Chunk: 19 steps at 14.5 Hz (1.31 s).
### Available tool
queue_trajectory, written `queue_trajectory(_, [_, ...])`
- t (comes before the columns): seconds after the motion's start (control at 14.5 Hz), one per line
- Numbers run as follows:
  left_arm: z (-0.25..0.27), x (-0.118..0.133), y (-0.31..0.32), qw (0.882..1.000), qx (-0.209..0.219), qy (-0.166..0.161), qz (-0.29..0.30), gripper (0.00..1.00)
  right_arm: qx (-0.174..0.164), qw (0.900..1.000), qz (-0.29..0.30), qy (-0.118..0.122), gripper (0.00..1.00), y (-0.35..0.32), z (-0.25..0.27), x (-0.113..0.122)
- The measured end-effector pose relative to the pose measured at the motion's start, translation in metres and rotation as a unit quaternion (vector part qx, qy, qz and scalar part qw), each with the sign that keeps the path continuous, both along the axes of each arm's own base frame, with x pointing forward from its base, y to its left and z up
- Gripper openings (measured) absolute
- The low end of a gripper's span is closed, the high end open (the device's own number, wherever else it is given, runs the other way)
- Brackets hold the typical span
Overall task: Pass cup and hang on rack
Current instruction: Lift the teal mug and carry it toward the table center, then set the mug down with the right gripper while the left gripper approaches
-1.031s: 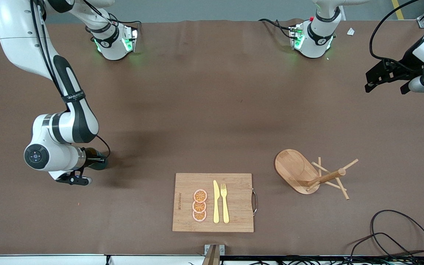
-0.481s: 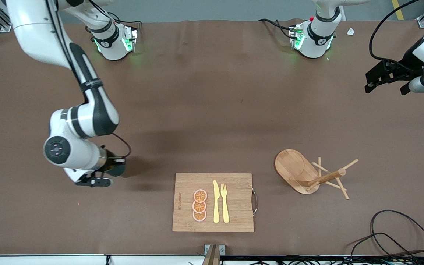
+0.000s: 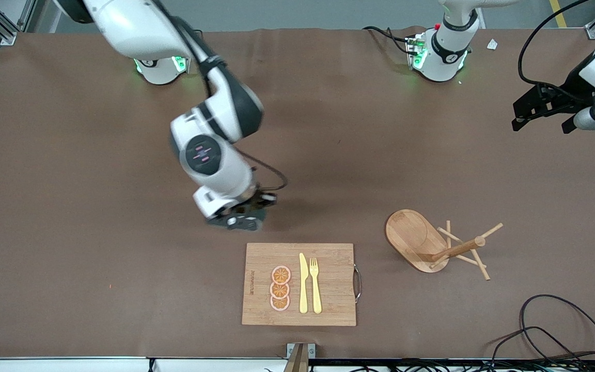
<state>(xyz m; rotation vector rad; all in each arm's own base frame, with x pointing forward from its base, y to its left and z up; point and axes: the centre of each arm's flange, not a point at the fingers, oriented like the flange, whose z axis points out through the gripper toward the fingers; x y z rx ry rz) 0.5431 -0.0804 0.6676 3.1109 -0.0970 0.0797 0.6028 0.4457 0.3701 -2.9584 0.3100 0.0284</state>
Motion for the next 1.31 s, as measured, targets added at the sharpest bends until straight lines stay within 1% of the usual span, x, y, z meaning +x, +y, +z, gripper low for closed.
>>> queue_trajectory(0.14, [0.0, 0.0, 0.0, 1.0, 0.0, 0.0, 0.0, 1.0, 0.031, 0.999, -0.011, -0.031, 0.04, 0.054, -0.016, -0.015])
queue_trajectory(0.21, [0.0, 0.0, -0.001, 1.0, 0.0, 0.0, 0.0, 1.0, 0.045, 0.998, -0.007, -0.042, 0.04, 0.073, -0.028, -0.022])
queue_trajectory(0.34, [0.0, 0.0, -0.001, 1.0, 0.0, 0.0, -0.001, 1.0, 0.075, 0.996, 0.002, -0.053, 0.04, 0.105, -0.052, -0.038])
queue_trajectory(0.41, [0.0, 0.0, -0.001, 1.0, 0.0, 0.0, 0.0, 1.0, 0.089, 0.995, 0.006, -0.051, 0.04, 0.119, -0.061, -0.046])
queue_trajectory(0.62, [-0.001, 0.0, -0.002, 1.0, -0.001, 0.002, 0.017, 1.0, 0.12, 0.992, 0.005, -0.028, 0.04, 0.149, -0.075, -0.069])
queue_trajectory(0.69, [-0.001, 0.0, -0.003, 1.0, -0.001, 0.002, 0.019, 1.0, 0.128, 0.991, 0.001, -0.026, 0.04, 0.158, -0.081, -0.076])
queue_trajectory(0.89, [-0.001, 0.0, -0.007, 1.0, -0.002, 0.002, 0.023, 1.0, 0.132, 0.991, 0.0, -0.023, 0.06, 0.174, -0.107, -0.092])
queue_trajectory(0.96, [-0.001, 0.0, -0.009, 1.0, -0.002, 0.002, 0.028, 1.0, 0.132, 0.991, 0.0, -0.022, 0.1, 0.176, -0.112, -0.096])
queue_trajectory(1.1, [-0.001, -0.002, -0.017, 0.999, -0.003, 0.002, 0.039, 1.0, 0.132, 0.991, 0.0, -0.022, 0.3, 0.177, -0.112, -0.096])
queue_trajectory(1.24, [-0.001, -0.004, -0.03, 0.999, -0.004, 0.003, 0.042, 1.0, 0.135, 0.99, -0.003, -0.028, 0.46, 0.175, -0.1, -0.088])
queue_trajectory(1.31, [-0.002, -0.005, -0.033, 0.999, -0.004, 0.003, 0.043, 1.0, 0.135, 0.99, -0.006, -0.033, 0.6, 0.171, -0.087, -0.08])
